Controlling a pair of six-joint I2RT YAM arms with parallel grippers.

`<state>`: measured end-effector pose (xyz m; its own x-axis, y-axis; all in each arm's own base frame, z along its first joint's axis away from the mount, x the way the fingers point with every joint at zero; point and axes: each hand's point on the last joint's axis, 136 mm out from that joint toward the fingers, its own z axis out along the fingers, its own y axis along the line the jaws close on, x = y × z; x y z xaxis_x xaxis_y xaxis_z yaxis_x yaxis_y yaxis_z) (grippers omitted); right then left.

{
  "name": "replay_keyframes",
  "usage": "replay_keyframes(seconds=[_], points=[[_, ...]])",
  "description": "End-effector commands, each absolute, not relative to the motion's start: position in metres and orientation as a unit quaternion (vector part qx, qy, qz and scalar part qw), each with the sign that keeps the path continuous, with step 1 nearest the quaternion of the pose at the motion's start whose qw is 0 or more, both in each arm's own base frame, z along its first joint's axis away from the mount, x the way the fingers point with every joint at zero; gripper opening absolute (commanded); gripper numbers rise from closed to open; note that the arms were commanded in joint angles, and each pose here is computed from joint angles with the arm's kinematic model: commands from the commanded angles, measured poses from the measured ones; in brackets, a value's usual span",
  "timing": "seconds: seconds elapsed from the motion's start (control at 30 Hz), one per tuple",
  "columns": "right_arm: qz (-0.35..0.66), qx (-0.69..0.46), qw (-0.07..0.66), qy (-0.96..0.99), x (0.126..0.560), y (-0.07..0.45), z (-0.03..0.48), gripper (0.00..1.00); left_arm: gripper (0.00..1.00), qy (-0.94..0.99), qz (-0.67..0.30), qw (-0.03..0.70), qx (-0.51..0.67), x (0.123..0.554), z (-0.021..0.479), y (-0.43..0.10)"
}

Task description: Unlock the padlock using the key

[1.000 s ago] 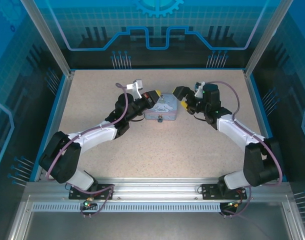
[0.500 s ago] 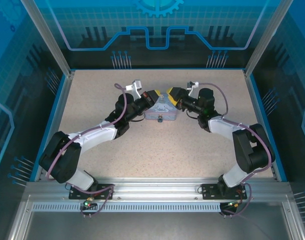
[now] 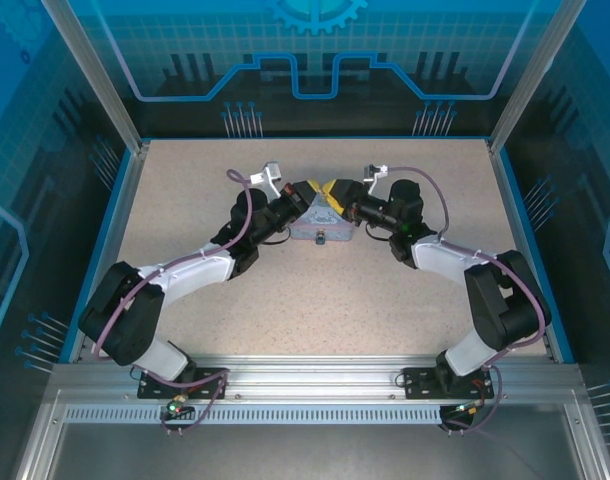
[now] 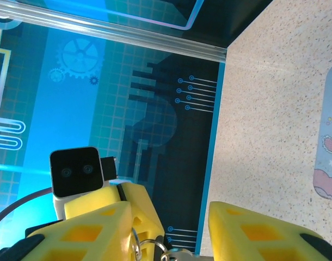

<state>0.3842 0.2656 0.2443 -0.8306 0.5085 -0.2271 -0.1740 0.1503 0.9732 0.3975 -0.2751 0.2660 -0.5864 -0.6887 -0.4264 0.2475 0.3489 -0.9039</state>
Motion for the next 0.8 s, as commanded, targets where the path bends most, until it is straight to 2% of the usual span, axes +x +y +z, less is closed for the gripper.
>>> replay_keyframes(seconds=[0.0, 0.43, 0.77], points=[[0.656, 0.101, 0.278, 0.694, 0.375, 0.270, 0.260, 0.40, 0.00, 0.687, -0.557, 0.437, -0.168, 0.400, 0.268, -0.274], [0.660, 0.100, 0.278, 0.691, 0.373, 0.273, 0.262, 0.29, 0.00, 0.684, -0.559, 0.435, -0.174, 0.402, 0.265, -0.274], [0.669, 0.088, 0.277, 0.684, 0.372, 0.276, 0.271, 0.24, 0.00, 0.687, -0.557, 0.432, -0.178, 0.404, 0.258, -0.275]])
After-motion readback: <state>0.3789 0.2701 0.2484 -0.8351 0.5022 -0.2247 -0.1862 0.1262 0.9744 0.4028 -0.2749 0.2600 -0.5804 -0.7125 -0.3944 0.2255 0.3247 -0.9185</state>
